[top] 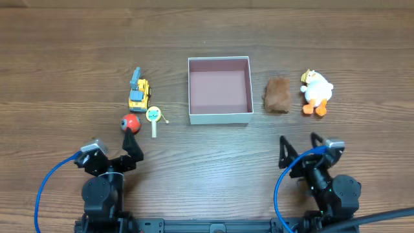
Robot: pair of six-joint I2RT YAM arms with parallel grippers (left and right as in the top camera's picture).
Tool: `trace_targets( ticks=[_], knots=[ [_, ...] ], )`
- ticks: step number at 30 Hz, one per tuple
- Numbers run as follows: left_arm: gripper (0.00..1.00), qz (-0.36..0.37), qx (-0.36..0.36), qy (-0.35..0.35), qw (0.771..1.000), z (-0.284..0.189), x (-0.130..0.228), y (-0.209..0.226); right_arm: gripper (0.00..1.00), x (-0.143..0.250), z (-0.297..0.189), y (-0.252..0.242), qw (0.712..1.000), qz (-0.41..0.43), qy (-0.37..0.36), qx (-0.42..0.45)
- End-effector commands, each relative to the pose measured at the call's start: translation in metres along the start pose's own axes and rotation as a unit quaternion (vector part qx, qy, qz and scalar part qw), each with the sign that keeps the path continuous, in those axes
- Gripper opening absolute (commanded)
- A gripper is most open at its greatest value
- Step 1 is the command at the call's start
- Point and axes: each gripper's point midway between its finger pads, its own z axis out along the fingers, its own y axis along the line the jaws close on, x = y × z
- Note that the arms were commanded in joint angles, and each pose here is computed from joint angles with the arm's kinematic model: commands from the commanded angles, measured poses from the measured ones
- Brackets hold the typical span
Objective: Pack container
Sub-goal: 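Raise both grippers from the rest pose toward the toys, then grasp the brown plush bear and white duck together with the right gripper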
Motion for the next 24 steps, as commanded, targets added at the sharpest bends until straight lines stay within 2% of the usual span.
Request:
trace_targets(
  ticks=[1,2,3,5,9,11,13,15,18,20,24],
  knots=[
    [1.00,-0.026,0.099,0.031,0.994,-0.004,0.010,-0.034,1.00,0.008,-0.003,0.027,0.993,0.077,0.029,-0.079],
    [1.00,-0.031,0.114,0.027,0.993,-0.008,0.002,-0.041,1.00,0.000,-0.005,0.031,0.994,0.075,0.020,-0.082],
    [1.00,-0.032,0.098,-0.002,0.995,-0.015,-0.024,-0.041,1.00,-0.013,-0.010,0.036,0.995,0.052,0.006,-0.085],
    [1.00,-0.032,0.054,-0.008,0.998,-0.018,-0.046,-0.032,1.00,-0.029,-0.014,0.035,0.997,0.042,0.002,-0.063],
    [1.00,-0.009,0.018,0.039,0.999,-0.001,-0.084,-0.043,1.00,-0.053,-0.011,0.024,0.995,0.044,0.085,0.014],
    [1.00,0.005,-0.002,0.082,0.997,0.016,-0.092,-0.046,1.00,-0.067,-0.004,0.022,0.990,0.047,0.131,0.040],
    [1.00,0.032,-0.032,0.168,0.985,0.047,-0.090,-0.049,1.00,-0.092,0.016,0.018,0.974,0.052,0.210,0.072],
    [1.00,0.044,-0.067,0.274,0.958,0.090,-0.077,-0.050,1.00,-0.116,0.047,0.010,0.944,0.066,0.305,0.104],
    [1.00,0.047,-0.078,0.307,0.947,0.116,-0.070,-0.050,1.00,-0.122,0.091,0.003,0.927,0.049,0.358,0.101],
    [1.00,0.048,-0.083,0.316,0.944,0.122,-0.065,-0.048,1.00,-0.107,0.117,0.001,0.919,0.061,0.381,0.082],
    [1.00,0.049,-0.088,0.322,0.942,0.121,-0.061,-0.046,1.00,-0.076,0.141,-0.022,0.899,0.067,0.419,0.110]
  ],
)
